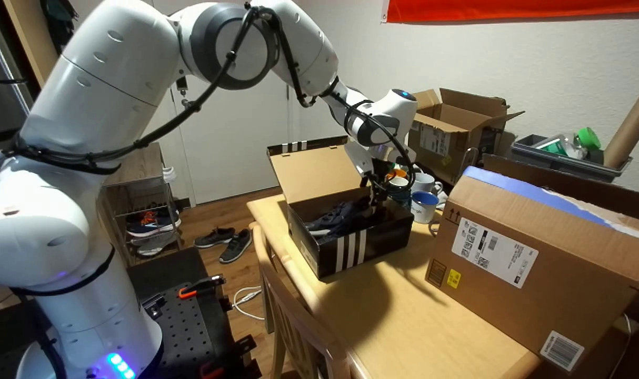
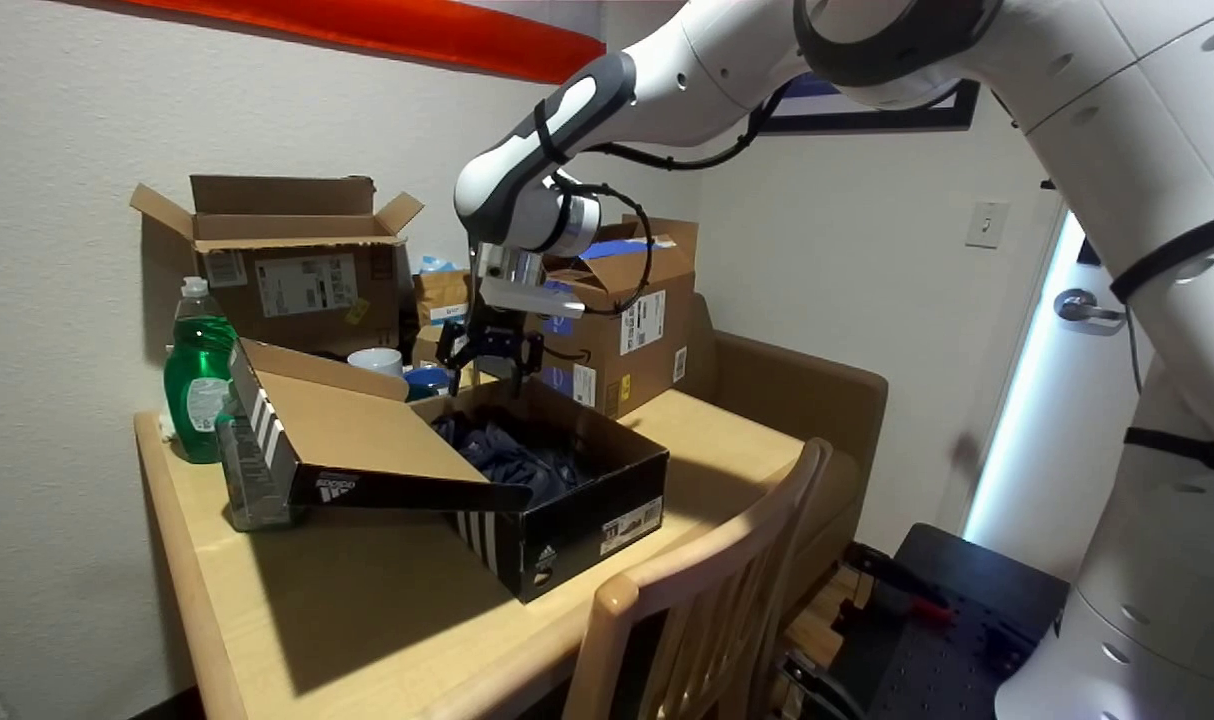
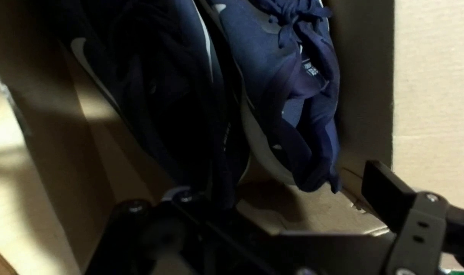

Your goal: Open the shoe box and put the right shoe on the table

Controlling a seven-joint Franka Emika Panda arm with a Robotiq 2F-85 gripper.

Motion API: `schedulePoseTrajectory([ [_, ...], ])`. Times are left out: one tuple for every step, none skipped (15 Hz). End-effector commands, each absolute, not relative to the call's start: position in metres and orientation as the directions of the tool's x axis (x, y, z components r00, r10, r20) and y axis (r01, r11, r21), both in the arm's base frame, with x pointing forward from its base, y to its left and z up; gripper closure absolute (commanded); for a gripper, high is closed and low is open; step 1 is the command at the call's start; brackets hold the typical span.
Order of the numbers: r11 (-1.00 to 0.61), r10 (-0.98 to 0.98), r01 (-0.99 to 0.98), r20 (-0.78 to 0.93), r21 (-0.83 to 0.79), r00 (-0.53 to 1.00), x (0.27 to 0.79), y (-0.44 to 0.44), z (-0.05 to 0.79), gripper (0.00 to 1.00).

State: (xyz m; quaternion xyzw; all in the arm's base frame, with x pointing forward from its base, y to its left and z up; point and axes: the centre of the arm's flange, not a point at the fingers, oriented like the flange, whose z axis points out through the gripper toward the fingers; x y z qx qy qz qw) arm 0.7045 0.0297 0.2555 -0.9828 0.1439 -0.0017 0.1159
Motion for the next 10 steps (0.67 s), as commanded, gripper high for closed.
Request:
schedulePoseTrajectory([
  [-0.934, -0.283, -0.276, -0.003, -0.225, 0.959, 0.714, 0.036, 0.236, 0.0],
  [-0.935, -0.28, -0.272, 0.004, -0.227, 0.96, 0.714, 0.038, 0.231, 0.0],
  [-0.935, -0.278, -0.27, 0.004, -0.228, 0.96, 0.715, 0.041, 0.225, 0.0],
  [-0.937, -0.273, -0.266, 0.0, -0.229, 0.962, 0.716, 0.044, 0.22, 0.0],
  [-0.937, -0.266, -0.259, -0.001, -0.234, 0.964, 0.716, 0.048, 0.216, 0.0],
  [-0.937, -0.263, -0.256, -0.002, -0.238, 0.965, 0.718, 0.052, 0.211, 0.0],
  [-0.936, -0.264, -0.257, -0.003, -0.239, 0.964, 0.719, 0.054, 0.206, 0.25],
  [-0.936, -0.264, -0.258, -0.006, -0.238, 0.964, 0.721, 0.056, 0.202, 0.26],
  [-0.936, -0.265, -0.259, -0.009, -0.237, 0.964, 0.722, 0.055, 0.198, 0.32],
  [-0.936, -0.266, -0.261, -0.011, -0.236, 0.964, 0.722, 0.055, 0.195, 0.42],
])
